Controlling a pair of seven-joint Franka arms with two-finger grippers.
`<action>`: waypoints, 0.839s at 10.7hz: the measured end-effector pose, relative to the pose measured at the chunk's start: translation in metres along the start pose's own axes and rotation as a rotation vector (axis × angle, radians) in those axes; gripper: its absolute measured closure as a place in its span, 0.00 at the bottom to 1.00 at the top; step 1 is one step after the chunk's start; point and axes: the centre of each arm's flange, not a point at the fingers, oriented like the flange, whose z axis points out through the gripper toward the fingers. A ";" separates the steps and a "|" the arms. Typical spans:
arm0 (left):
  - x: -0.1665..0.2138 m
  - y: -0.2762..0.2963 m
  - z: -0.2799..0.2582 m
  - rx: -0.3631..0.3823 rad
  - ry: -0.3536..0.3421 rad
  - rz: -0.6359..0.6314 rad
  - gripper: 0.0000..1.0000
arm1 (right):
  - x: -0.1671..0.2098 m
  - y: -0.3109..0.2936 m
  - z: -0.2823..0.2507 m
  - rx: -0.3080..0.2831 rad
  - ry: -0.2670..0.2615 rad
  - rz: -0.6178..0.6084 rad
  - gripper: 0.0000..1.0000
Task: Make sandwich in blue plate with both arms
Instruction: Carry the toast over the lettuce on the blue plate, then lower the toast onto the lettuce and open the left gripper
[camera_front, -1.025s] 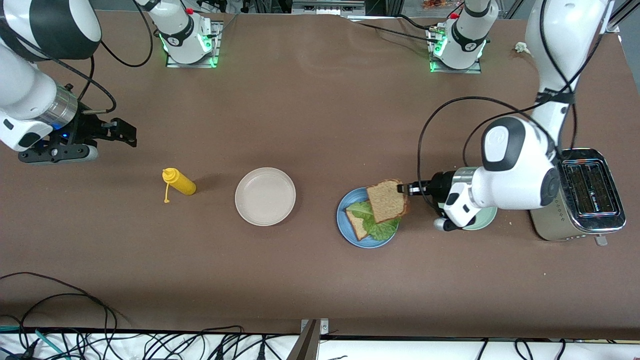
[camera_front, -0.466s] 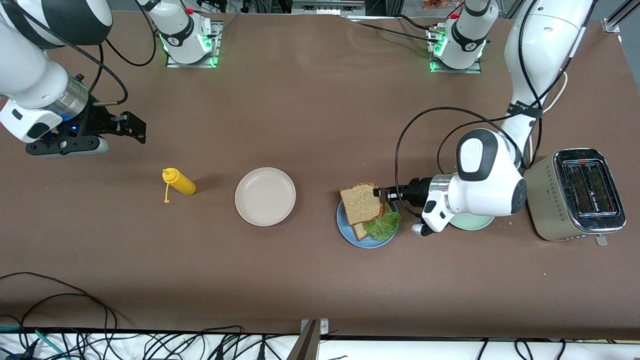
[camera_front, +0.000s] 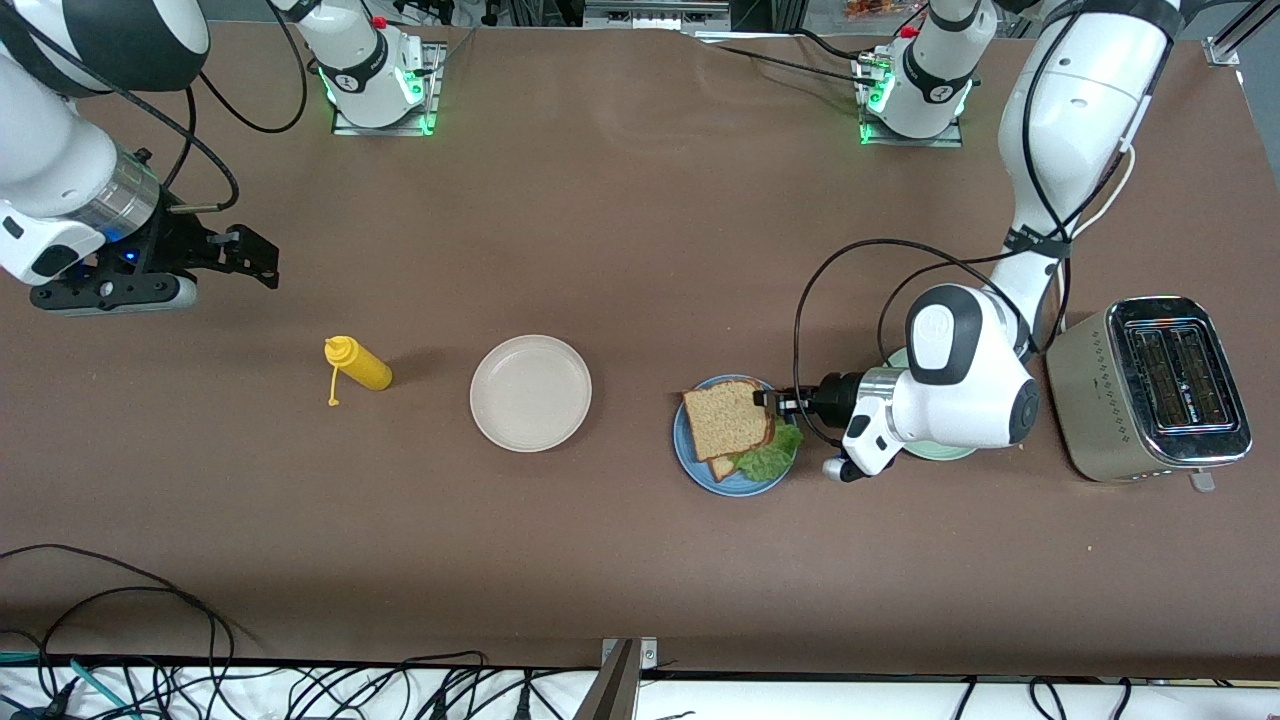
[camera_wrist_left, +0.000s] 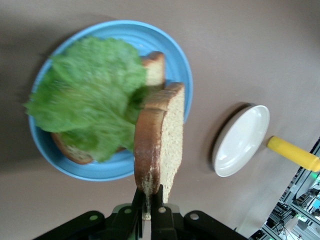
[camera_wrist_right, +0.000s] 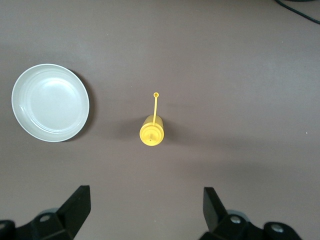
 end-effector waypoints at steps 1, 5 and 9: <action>0.005 -0.010 0.004 0.005 -0.002 -0.001 0.92 | 0.000 -0.001 0.001 0.000 -0.002 -0.002 0.00; 0.017 -0.032 -0.001 0.019 0.022 0.055 0.87 | 0.000 -0.006 0.002 0.001 -0.005 -0.011 0.00; 0.026 -0.052 -0.006 0.033 0.034 0.041 0.52 | 0.001 -0.003 0.005 0.002 -0.015 -0.004 0.00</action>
